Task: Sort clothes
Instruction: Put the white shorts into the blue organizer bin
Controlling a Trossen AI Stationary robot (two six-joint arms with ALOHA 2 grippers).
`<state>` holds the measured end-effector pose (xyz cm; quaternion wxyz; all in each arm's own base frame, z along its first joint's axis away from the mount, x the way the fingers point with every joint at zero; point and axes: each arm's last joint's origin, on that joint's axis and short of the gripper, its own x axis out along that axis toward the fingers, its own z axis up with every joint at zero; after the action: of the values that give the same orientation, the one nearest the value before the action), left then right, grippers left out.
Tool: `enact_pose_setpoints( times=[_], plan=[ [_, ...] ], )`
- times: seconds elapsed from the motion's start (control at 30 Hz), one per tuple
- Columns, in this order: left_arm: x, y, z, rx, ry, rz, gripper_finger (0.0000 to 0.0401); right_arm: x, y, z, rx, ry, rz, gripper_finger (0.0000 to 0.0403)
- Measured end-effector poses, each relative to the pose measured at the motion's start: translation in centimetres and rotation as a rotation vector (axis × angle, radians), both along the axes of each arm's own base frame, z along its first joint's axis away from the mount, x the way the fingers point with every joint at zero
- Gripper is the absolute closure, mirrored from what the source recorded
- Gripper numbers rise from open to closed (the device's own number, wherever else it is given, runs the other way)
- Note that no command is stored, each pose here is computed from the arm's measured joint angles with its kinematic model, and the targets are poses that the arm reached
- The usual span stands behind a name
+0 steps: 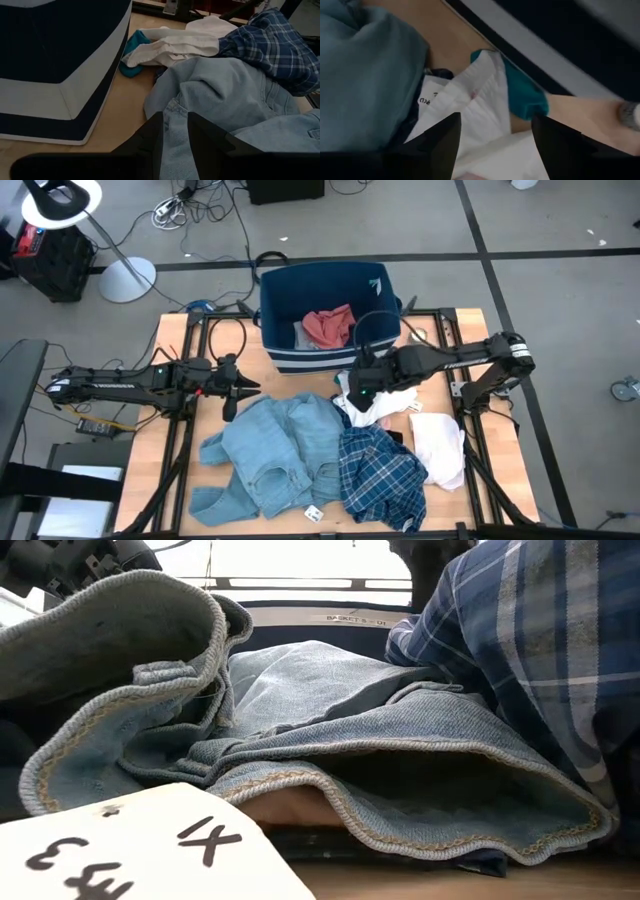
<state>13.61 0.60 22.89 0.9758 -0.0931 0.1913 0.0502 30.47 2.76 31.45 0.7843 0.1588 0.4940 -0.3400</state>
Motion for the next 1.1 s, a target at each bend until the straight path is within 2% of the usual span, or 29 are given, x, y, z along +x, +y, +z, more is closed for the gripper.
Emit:
enact_pose_setpoints(
  times=[0.4, 0.77, 0.87, 0.93, 1.03, 1.1],
  plan=[
    [0.0, 0.0, 0.0, 0.0, -0.001, -0.001, 0.0306, 0.5, -0.2, -7.6, 0.062, -0.077, -0.072, 0.0117],
    [0.0, 0.0, 0.1, 0.0, -0.012, -0.001, 0.0306, -0.1, -1.9, -12.6, 0.071, -0.16, -0.132, 0.0134],
    [0.0, 0.0, 0.1, 0.0, -0.012, 0.0, 0.0306, -0.8, -2.0, -13.6, 0.072, -0.132, -0.154, 0.0163],
    [0.0, 0.0, 0.1, 0.0, -0.012, -0.001, 0.0306, -1.1, -1.9, -14.0, 0.072, -0.119, -0.157, 0.0199],
    [0.1, 0.0, 0.1, 0.0, -0.013, -0.001, 0.0306, -1.2, -1.5, -14.2, 0.085, -0.115, -0.138, 0.0279],
    [0.1, 0.0, 0.1, 0.0, -0.014, 0.0, 0.0306, -1.2, -1.1, -14.2, 0.093, -0.109, -0.11, 0.0346]
  ],
)
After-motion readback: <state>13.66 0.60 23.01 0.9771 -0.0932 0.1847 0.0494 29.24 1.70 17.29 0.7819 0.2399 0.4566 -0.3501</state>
